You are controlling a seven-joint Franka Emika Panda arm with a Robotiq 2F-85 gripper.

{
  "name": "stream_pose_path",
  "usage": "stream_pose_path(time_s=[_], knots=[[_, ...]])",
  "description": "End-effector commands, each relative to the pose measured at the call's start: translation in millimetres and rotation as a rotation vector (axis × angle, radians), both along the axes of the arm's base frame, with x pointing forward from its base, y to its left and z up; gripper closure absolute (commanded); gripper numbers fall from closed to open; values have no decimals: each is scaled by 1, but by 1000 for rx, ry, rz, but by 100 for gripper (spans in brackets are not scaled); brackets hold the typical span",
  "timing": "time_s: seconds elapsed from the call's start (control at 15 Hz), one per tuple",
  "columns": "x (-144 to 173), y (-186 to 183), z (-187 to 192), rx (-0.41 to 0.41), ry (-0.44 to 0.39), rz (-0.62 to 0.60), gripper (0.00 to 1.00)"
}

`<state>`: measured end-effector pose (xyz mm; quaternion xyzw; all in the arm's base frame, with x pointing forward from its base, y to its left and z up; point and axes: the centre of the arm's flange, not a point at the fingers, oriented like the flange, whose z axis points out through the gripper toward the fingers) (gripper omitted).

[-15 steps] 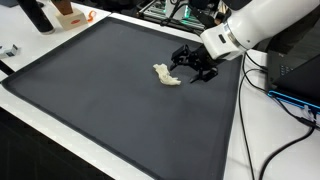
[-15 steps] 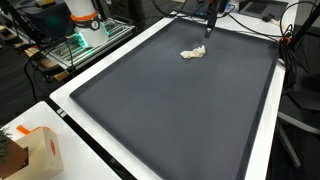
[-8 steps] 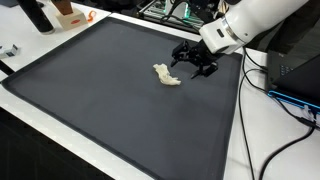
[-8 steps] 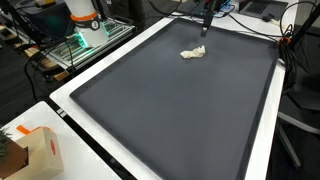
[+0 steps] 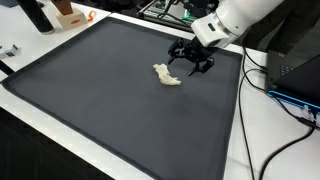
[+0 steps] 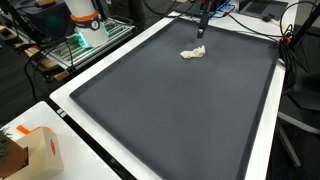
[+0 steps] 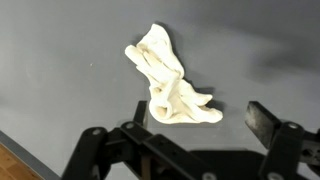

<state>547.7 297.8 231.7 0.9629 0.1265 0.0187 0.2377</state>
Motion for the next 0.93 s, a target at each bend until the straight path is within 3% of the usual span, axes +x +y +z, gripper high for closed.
stream_pose_path(time_s=[0.0,0.87], knots=[[-15,-24,8,88,17,-8,0],[-9,-109,36,447,-20,-223,0]])
